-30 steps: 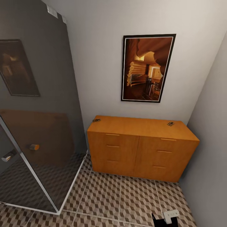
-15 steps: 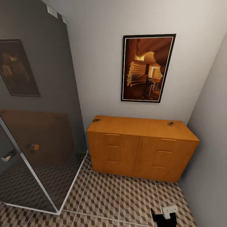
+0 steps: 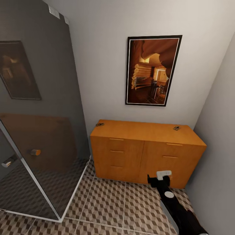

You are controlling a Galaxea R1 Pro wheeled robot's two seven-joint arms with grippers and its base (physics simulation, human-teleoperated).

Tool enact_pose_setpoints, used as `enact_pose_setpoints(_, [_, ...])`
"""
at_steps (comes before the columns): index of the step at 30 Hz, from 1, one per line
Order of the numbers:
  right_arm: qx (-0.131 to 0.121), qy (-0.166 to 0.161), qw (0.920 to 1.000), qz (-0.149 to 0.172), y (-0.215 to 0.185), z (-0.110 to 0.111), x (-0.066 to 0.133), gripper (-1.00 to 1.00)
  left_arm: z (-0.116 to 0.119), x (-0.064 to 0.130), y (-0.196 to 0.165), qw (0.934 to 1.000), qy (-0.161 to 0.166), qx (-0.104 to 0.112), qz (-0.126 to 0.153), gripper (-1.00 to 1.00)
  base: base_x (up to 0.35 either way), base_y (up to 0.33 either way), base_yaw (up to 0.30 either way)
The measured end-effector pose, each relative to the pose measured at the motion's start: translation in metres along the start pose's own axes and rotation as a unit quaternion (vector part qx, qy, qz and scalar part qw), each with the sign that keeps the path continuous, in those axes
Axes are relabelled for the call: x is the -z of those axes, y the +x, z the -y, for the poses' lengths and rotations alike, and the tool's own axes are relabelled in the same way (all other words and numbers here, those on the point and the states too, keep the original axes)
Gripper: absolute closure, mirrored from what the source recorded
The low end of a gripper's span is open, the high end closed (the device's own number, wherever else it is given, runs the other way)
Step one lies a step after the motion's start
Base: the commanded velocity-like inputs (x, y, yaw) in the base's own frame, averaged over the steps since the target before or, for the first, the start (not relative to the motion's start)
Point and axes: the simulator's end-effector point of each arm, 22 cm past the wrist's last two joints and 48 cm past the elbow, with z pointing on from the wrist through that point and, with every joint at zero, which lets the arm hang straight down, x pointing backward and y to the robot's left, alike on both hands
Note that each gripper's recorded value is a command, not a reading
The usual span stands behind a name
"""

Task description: Take the four mousetraps from the cabinet in the bathroom and place them on the bathroom floor. Make sure all four end up on the same floor surface, and ensure that at least two of them are either under or directly next to the same bathroom sink.

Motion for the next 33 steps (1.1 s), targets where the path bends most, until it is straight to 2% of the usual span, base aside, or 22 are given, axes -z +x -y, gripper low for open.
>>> enact_pose_setpoints(2, [0.006,0.006,0.9999,0.006,-0.022,0.001,0.003,-1.00,0.000,0.000,0.000,1.0000,0.000,0.000,0.000,-1.00,0.000,0.000,0.000])
enact_pose_setpoints(3, [0.017,0.015,0.9997,0.011,-0.050,0.004,0.010,-1.00,0.000,0.000,0.000,1.0000,0.000,0.000,0.000,-1.00,0.000,0.000,0.000])
enact_pose_setpoints(7, [0.032,0.028,0.9989,0.019,-0.092,0.009,0.024,-1.00,0.000,0.000,0.000,1.0000,0.000,0.000,0.000,-1.00,0.000,0.000,0.000])
enact_pose_setpoints(10, [0.034,0.032,0.9986,0.024,-0.109,0.011,0.027,-1.00,0.000,0.000,0.000,1.0000,0.000,0.000,-0.001,-1.00,0.000,0.000,0.000])
enact_pose_setpoints(13, [0.034,0.038,0.9978,0.043,-0.143,0.016,0.026,-1.00,0.000,0.000,0.000,1.0000,0.000,0.000,-0.001,-1.00,0.000,0.000,0.000])
enact_pose_setpoints(14, [0.034,0.042,0.9972,0.053,-0.162,0.019,0.025,-1.00,0.000,0.000,0.000,1.0000,0.000,0.000,-0.001,-1.00,0.000,0.000,0.000])
enact_pose_setpoints(15, [0.036,0.049,0.9962,0.062,-0.197,0.026,0.023,-1.00,0.000,0.000,0.000,1.0000,0.000,0.000,-0.001,-1.00,0.000,0.000,0.000])
enact_pose_setpoints(18, [0.038,0.057,0.9952,0.071,-0.233,0.033,0.024,-1.00,0.000,0.000,0.000,1.0000,0.000,0.000,-0.001,-1.00,0.000,0.000,0.000])
enact_pose_setpoints(19, [0.039,0.062,0.9944,0.076,-0.258,0.038,0.024,-1.00,0.000,0.000,0.000,1.0000,0.000,0.000,-0.001,-1.00,0.000,0.000,0.000])
enact_pose_setpoints(22, [0.038,0.071,0.9926,0.091,-0.305,0.047,0.029,-1.00,0.000,0.000,0.000,1.0000,0.000,0.000,-0.001,-1.00,0.000,0.000,0.000])
enact_pose_setpoints(23, [0.036,0.075,0.9913,0.102,-0.336,0.051,0.033,-1.00,0.000,0.000,0.000,1.0000,0.000,0.000,-0.001,-1.00,0.000,0.000,0.000])
enact_pose_setpoints(25, [0.033,0.079,0.9897,0.115,-0.373,0.054,0.039,-1.00,0.000,0.000,0.000,1.0000,0.000,0.000,-0.001,-1.00,0.000,0.000,0.000])
enact_pose_setpoints(26, [0.029,0.075,0.9905,0.111,-0.409,0.049,0.037,-1.00,0.000,-0.001,0.001,1.0000,0.000,0.000,-0.002,-1.00,0.000,0.000,0.000])
enact_pose_setpoints(27, [0.026,0.085,0.9852,0.146,-0.467,0.058,0.057,-1.00,0.000,0.000,0.000,1.0000,0.000,0.000,-0.001,-1.00,0.000,0.000,0.000])
enact_pose_setpoints(28, [0.026,0.082,0.9869,0.137,-0.477,0.054,0.052,-1.00,0.000,0.000,0.000,1.0000,0.000,0.000,-0.001,-1.00,0.000,0.000,0.000])
enact_pose_setpoints(33, [0.028,0.071,0.9886,0.130,-0.523,0.038,0.054,-1.00,0.000,0.000,0.000,1.0000,0.000,0.000,-0.001,-1.00,0.000,0.000,0.000])
